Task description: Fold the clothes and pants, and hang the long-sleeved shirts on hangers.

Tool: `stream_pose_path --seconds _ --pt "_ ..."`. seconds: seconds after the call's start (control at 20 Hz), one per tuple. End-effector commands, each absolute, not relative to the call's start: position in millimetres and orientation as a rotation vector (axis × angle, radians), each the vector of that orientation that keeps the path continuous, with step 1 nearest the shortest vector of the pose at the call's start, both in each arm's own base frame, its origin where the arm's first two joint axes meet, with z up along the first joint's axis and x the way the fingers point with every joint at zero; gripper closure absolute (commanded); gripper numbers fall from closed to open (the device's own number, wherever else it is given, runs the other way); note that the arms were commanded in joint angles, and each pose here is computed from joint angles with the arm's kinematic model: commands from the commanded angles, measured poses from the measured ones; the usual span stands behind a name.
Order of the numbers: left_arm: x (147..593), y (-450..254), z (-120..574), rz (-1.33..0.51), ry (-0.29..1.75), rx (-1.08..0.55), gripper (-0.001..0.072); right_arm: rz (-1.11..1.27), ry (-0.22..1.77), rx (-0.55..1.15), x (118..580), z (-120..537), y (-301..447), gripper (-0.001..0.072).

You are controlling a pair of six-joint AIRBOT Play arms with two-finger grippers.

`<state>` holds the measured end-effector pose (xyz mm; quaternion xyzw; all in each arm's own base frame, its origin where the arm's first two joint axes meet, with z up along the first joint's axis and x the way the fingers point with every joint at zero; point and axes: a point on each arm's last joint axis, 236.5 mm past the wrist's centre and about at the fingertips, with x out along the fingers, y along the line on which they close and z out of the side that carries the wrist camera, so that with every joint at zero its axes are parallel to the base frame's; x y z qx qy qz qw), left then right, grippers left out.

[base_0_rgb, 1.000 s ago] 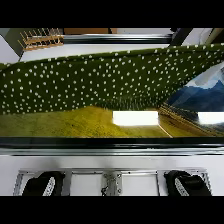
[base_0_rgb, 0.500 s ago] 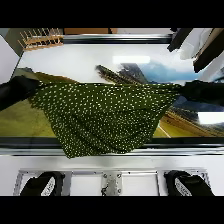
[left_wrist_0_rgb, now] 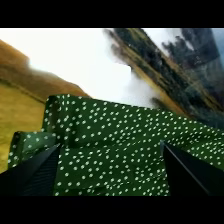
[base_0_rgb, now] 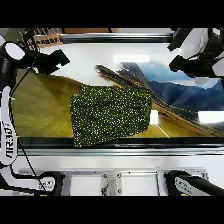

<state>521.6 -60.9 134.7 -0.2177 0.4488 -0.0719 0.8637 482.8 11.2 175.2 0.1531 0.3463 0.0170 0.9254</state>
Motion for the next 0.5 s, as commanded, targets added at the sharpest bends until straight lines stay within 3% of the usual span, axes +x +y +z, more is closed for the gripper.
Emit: stream_pose_path --seconds 0.0,0.15,0.25,0.45 --pt "489.0 -23.8 98.3 -0.095 1.103 -0.420 0.0004 0.054 0.768 0.216 451.5 175.4 -1.9 0.0088" --pt "417.6 -13.8 38.3 -0.054 1.278 -0.451 0.0004 0.076 0.861 0.200 406.0 148.8 7.4 0.0090" --pt "347.4 -21.0 -11.7 -0.036 1.441 -0.484 0.0004 0.079 0.901 0.206 380.5 128.1 12.1 0.0090" --pt "237.4 -44.1 -79.5 -0.015 1.637 -0.556 0.0004 0.080 0.969 0.224 348.6 93.9 17.0 0.0090"
